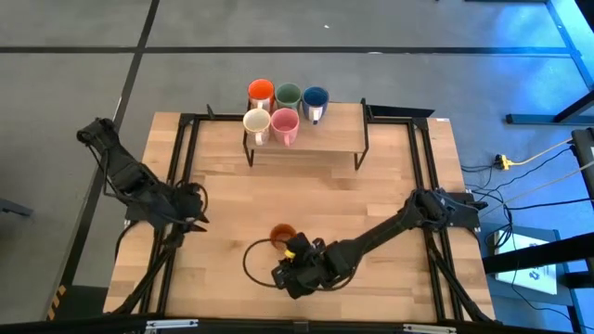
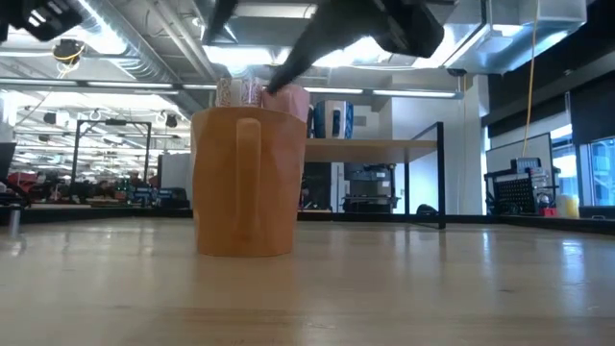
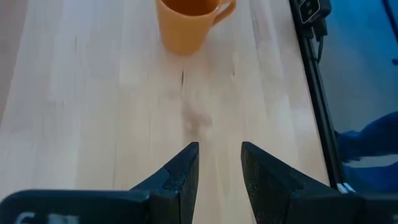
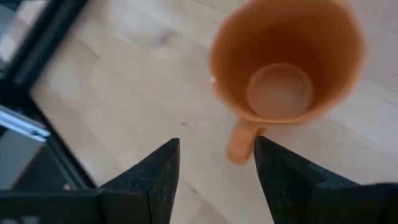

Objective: Place coffee mugs
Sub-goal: Put the brown mug on the shelf

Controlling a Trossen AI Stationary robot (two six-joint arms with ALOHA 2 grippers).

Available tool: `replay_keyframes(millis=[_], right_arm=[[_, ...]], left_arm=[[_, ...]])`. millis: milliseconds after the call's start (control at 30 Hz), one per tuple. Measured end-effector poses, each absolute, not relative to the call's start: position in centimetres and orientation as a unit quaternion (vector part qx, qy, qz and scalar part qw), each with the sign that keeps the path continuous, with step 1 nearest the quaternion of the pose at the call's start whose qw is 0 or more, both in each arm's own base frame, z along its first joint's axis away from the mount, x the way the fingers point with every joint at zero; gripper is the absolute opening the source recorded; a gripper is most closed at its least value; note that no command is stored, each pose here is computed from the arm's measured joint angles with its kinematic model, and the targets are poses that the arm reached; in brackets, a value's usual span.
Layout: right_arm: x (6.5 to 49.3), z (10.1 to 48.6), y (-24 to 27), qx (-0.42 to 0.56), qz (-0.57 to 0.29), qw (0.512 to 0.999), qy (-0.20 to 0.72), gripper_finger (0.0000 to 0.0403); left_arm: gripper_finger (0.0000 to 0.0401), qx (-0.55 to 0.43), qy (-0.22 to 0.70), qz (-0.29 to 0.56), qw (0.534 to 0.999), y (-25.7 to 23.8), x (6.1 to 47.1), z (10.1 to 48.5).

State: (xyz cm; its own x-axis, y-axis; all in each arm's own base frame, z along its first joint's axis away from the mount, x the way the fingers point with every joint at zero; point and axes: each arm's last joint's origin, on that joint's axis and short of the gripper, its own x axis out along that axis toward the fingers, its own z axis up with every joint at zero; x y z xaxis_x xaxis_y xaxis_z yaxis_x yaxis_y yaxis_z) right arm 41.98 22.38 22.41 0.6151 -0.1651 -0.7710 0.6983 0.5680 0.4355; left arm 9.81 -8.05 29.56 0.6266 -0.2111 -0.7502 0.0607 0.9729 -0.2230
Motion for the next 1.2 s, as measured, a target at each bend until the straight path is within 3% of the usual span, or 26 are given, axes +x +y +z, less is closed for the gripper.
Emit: replay_keyframes(millis=[400,633,900,1033,1200], right_arm=[[42.4,19.4,22.7,0.38,-0.285,0.802,0.363,0.0193],[43.1,15.7,23.1,0.352,-0.327,0.811,0.335,0.0193],[42.9,15.2,22.5,0.331,-0.38,0.817,0.281,0.0188],[42.8,15.2,22.5,0.324,-0.385,0.818,0.278,0.0139],[42.7,15.2,22.3,0.296,-0.393,0.829,0.266,0.0028]], left_arm=[[0.0114,-0.089,0.408,-0.09,0.904,-7.2,8.9,29.5],[0.0114,-0.087,0.408,-0.09,0.904,-7.2,8.8,29.5],[0.0115,-0.088,0.409,-0.089,0.904,-7.2,8.8,29.5],[0.0115,-0.088,0.409,-0.089,0.904,-7.2,8.8,29.5],[0.0115,-0.088,0.409,-0.089,0.904,-7.2,8.9,29.4]])
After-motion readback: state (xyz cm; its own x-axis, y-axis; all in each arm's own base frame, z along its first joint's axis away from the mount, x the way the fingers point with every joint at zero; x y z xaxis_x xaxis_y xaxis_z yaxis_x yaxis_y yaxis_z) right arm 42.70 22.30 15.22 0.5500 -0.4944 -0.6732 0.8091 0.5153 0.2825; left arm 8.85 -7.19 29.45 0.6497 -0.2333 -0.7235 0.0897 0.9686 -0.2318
